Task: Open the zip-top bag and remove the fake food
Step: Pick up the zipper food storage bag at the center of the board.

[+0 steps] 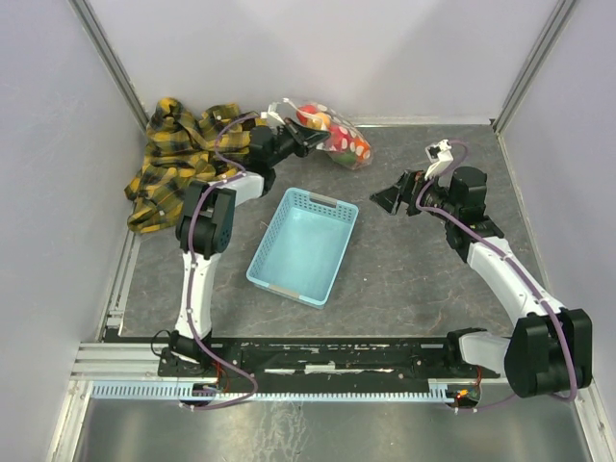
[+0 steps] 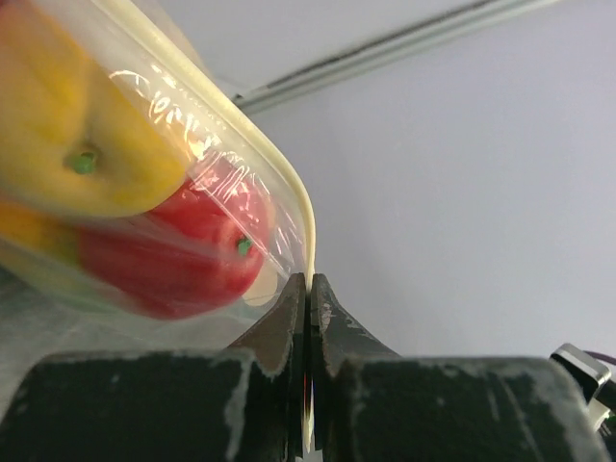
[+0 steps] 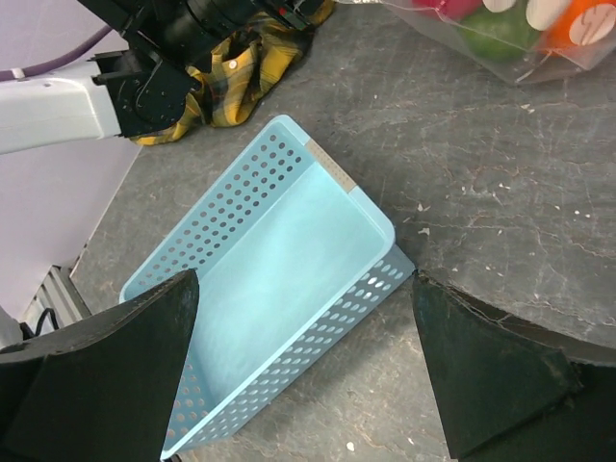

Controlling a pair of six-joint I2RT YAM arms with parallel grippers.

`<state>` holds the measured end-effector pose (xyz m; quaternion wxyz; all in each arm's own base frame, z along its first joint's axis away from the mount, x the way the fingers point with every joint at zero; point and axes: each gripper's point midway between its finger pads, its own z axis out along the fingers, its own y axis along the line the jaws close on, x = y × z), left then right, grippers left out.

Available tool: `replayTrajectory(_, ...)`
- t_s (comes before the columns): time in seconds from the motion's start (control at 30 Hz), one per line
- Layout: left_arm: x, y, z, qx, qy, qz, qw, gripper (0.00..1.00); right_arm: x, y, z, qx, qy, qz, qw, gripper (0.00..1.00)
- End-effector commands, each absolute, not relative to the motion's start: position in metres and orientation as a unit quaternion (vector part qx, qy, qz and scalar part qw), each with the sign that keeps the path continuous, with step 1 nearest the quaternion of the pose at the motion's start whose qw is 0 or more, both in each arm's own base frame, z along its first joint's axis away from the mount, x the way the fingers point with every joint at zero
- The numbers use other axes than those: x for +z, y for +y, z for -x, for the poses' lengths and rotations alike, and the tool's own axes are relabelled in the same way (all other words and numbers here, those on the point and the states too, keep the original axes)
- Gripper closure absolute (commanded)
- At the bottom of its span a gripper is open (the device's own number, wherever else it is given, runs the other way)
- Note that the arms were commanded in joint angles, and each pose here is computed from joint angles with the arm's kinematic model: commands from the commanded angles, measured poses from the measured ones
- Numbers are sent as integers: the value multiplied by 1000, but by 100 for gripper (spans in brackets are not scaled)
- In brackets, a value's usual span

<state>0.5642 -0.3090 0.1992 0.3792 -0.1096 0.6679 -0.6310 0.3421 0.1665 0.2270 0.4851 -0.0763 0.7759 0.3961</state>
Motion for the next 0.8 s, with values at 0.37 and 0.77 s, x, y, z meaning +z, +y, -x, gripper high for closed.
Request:
replayTrajectory(0.37,267,-397,-467,-663,663,144,315,97,227,118,-361,202,723,131,648,1)
replayTrajectory(0.77,257,-408,-422,-581,728,212,296,97,228,141,-363,206,677,219,672,8)
